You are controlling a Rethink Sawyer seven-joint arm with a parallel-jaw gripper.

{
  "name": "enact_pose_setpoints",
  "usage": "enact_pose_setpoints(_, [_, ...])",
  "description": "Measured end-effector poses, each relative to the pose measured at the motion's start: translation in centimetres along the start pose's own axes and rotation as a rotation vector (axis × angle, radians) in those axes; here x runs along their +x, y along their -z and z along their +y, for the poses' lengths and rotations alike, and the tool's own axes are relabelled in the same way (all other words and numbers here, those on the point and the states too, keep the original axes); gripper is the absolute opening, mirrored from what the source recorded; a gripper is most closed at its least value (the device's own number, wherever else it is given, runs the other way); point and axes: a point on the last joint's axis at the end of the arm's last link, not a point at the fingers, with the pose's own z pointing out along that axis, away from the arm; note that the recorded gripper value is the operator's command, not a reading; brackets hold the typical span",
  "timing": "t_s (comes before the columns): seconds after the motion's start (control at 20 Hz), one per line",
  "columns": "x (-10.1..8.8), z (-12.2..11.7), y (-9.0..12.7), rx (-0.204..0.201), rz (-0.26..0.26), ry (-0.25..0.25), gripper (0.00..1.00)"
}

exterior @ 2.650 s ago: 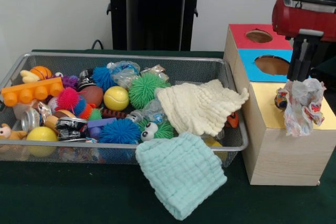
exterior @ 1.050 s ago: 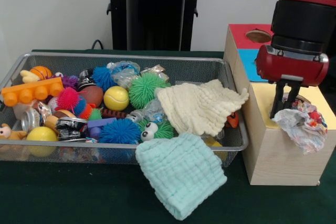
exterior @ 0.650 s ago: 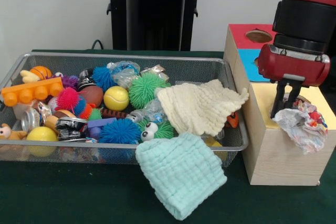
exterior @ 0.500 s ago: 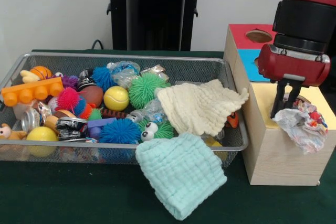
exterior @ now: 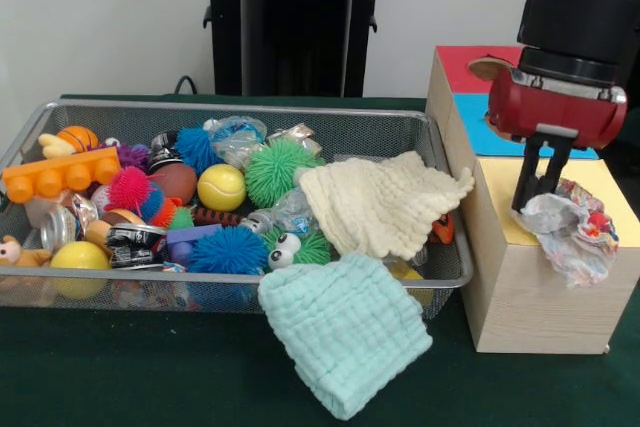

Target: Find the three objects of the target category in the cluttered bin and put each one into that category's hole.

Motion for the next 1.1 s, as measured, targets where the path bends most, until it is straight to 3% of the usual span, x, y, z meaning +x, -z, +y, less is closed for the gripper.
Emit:
enact_pose_setpoints(0.2, [-0.6, -0.7, 2.1, -0.002, 0.034, -0.016, 0.0])
enact_pose_setpoints(0.5, [-1.4, -1.0, 3.8, -0.008, 0.022, -0.024, 0.0])
enact_pose_setpoints(1.1, [-1.2, -1.1, 4.0, -0.007, 0.026, -0.023, 0.0])
